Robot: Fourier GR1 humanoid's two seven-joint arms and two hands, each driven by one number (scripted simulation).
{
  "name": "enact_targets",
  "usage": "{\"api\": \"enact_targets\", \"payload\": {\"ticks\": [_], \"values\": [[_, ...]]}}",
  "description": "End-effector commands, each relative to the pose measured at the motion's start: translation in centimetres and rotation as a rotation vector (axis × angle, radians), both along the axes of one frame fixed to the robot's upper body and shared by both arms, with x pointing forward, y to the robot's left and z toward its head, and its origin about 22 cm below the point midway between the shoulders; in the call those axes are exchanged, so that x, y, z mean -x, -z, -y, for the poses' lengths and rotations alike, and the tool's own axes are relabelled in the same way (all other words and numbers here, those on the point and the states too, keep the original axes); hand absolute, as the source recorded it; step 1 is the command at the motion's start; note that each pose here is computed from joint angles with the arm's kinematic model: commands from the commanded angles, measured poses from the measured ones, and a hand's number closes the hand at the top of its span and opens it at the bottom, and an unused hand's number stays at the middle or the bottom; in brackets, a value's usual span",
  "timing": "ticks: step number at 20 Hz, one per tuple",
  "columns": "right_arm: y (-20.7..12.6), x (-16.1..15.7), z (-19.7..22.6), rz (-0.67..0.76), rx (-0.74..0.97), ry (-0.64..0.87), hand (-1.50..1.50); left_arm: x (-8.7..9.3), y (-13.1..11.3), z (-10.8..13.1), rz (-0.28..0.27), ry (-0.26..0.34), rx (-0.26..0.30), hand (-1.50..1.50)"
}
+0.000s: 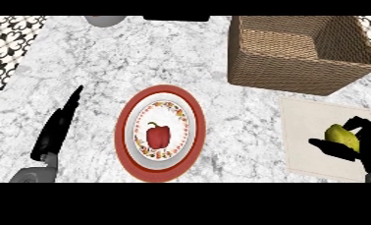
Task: Pick the pear from the placemat and place it in the basket
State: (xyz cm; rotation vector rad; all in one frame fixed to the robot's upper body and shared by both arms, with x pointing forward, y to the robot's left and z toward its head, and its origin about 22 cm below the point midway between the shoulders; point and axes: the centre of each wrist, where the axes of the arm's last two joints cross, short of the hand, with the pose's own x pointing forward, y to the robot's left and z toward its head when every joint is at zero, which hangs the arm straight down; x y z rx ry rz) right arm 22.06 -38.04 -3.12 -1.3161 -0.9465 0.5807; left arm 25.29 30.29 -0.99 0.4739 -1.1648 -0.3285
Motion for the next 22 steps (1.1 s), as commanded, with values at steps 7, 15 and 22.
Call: {"api": "enact_targets", "payload": {"ticks": [7,15,22], "values": [[-13.8,-4.0,4.6,0.214,0.121,-0.2,1.5,0.3,0.5,-1.0,-0.021,-0.037,0.014,0.0],[-23.0,-1.2,2.3,0.334,0.168,-0.247,1.5,0.3,-0.2,-1.1,-0.016,-0.046,-0.004,0.0],[-29.7,-0.5,0.6,0.399,-0.008,-0.321,1.5,1.6,0.0,-1.3,-0.015,-0.037,0.01,0.0]]}}
